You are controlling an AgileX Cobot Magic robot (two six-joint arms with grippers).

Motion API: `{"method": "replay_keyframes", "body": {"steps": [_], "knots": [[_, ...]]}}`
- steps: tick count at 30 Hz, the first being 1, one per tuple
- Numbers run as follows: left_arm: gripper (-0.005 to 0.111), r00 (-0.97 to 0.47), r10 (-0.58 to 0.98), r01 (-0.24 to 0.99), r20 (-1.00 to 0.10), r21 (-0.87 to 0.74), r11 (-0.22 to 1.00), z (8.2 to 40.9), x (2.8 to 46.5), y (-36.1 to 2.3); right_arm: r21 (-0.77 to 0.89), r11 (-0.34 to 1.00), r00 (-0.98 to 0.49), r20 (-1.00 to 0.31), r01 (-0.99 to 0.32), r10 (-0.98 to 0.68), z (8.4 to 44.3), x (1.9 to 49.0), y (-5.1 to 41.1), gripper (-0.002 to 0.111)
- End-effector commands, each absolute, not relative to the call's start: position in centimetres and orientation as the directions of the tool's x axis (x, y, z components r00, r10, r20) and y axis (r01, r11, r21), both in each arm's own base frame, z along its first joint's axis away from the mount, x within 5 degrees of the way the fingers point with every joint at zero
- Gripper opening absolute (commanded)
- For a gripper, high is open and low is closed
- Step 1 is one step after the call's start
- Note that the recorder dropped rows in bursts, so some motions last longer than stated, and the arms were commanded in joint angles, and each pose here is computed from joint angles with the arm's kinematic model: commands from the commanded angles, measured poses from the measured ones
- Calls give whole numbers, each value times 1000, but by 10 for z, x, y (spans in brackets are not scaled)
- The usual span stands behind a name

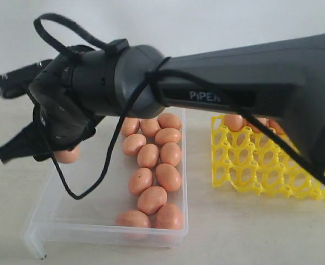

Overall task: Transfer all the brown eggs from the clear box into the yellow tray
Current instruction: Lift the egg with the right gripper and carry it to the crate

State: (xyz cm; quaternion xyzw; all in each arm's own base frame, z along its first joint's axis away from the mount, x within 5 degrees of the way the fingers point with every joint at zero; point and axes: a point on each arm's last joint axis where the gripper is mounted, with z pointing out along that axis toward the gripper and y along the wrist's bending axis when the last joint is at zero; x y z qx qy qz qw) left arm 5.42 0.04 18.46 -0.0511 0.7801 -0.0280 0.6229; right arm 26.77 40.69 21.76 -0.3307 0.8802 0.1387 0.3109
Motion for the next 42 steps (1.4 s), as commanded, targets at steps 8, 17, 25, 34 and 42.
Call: {"method": "replay_keyframes", "body": {"steps": [8, 17, 25, 34, 42], "knots": [[-4, -211, -116, -42, -970, -110, 993, 186, 54, 0, 74, 820, -425, -879, -568, -214, 278, 274, 389, 0], [-4, -211, -116, -42, -970, -110, 993, 186, 54, 0, 172, 886, -357, -934, -431, 8, 280, 259, 311, 0], [-4, -211, -116, -42, -970, -110, 993, 186, 54, 0, 151, 956, -388, -921, -251, 44, 276, 273, 214, 0], [-4, -211, -116, -42, -970, -110, 993, 186, 54, 0, -238, 957, -126, -957, -163, -260, 341, 265, 147, 0], [-4, -211, -116, -42, -970, -110, 993, 186, 54, 0, -510, 834, -279, -849, 211, -448, 343, 297, 37, 0]]}}
